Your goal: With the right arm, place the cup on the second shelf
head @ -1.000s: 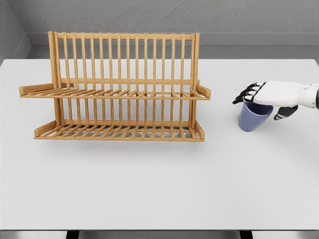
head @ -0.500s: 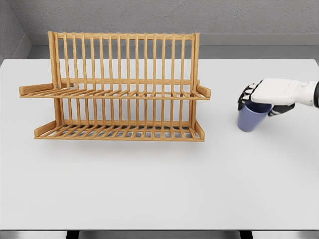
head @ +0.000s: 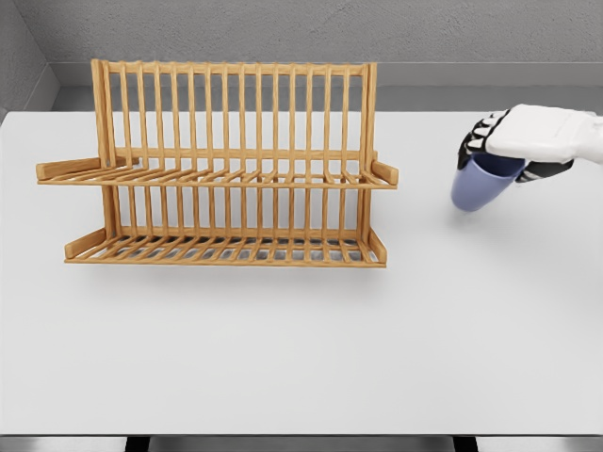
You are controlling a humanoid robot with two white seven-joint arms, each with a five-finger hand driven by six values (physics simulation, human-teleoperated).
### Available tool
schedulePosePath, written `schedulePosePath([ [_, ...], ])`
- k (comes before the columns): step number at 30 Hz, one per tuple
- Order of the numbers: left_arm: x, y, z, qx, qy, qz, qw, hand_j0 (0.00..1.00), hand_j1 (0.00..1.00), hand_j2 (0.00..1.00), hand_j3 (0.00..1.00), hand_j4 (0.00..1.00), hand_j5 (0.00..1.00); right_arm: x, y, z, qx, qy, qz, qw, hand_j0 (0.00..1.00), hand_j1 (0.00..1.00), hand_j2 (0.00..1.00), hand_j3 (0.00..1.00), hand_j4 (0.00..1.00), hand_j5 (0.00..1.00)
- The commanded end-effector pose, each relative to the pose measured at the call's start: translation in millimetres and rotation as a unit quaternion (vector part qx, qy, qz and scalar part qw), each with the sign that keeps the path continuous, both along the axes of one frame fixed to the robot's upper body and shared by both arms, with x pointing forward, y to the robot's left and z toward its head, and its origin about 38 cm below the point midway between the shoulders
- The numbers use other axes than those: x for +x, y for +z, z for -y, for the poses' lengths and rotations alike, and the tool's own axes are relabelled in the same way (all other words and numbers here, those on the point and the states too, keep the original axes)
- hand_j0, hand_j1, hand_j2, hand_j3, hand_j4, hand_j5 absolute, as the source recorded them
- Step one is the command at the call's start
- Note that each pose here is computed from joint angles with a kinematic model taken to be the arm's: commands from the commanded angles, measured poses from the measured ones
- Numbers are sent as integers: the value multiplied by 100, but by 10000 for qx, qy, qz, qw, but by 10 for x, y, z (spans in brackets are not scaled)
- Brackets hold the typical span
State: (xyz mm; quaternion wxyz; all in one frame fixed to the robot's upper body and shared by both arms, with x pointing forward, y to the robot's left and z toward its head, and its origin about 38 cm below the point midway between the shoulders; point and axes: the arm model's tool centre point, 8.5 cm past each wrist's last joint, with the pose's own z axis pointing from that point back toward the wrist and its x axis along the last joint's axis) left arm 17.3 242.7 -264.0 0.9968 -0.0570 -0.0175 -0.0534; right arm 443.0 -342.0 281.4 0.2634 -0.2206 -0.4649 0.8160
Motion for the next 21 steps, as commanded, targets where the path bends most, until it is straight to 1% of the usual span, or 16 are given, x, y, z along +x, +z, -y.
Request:
schedulePosePath([
  [1,-5,0,-1,1,2,-7,10000,100,100,100,100,100,100,6,48,19,54,-37,52,10000,59,59,59,59,59,59],
  [2,-5,0,-1,1,2,-7,10000,100,100,100,100,100,100,14,132,49,130,-84,164,9997,59,59,59,59,59,59],
  [3,0,0,0,-1,1,0,10000,100,100,100,100,100,100,17,174,57,145,-96,222,9996,59,59,59,59,59,59],
  [7,0,0,0,-1,1,0,10000,100,100,100,100,100,100,29,233,54,149,-92,289,9994,59,59,59,59,59,59],
  [10,0,0,0,-1,1,0,10000,100,100,100,100,100,100,36,347,16,146,-32,425,9990,59,59,59,59,59,59],
  [13,0,0,0,-1,1,0,10000,100,100,100,100,100,100,16,428,-56,135,87,535,9984,59,59,59,59,59,59],
  [14,0,0,0,-1,1,0,10000,100,100,100,100,100,100,13,484,-91,136,139,607,9980,59,59,59,59,59,59],
  [17,0,0,0,-1,1,0,10000,100,100,100,100,100,100,7,543,-205,179,290,703,9969,59,59,59,59,59,59],
  [19,0,0,0,-1,1,0,10000,100,100,100,100,100,100,-23,579,-272,173,401,764,9961,59,59,59,59,59,59],
  [21,0,0,0,-1,1,0,10000,100,100,100,100,100,100,-5,605,-388,266,525,820,9949,60,60,60,60,60,60],
])
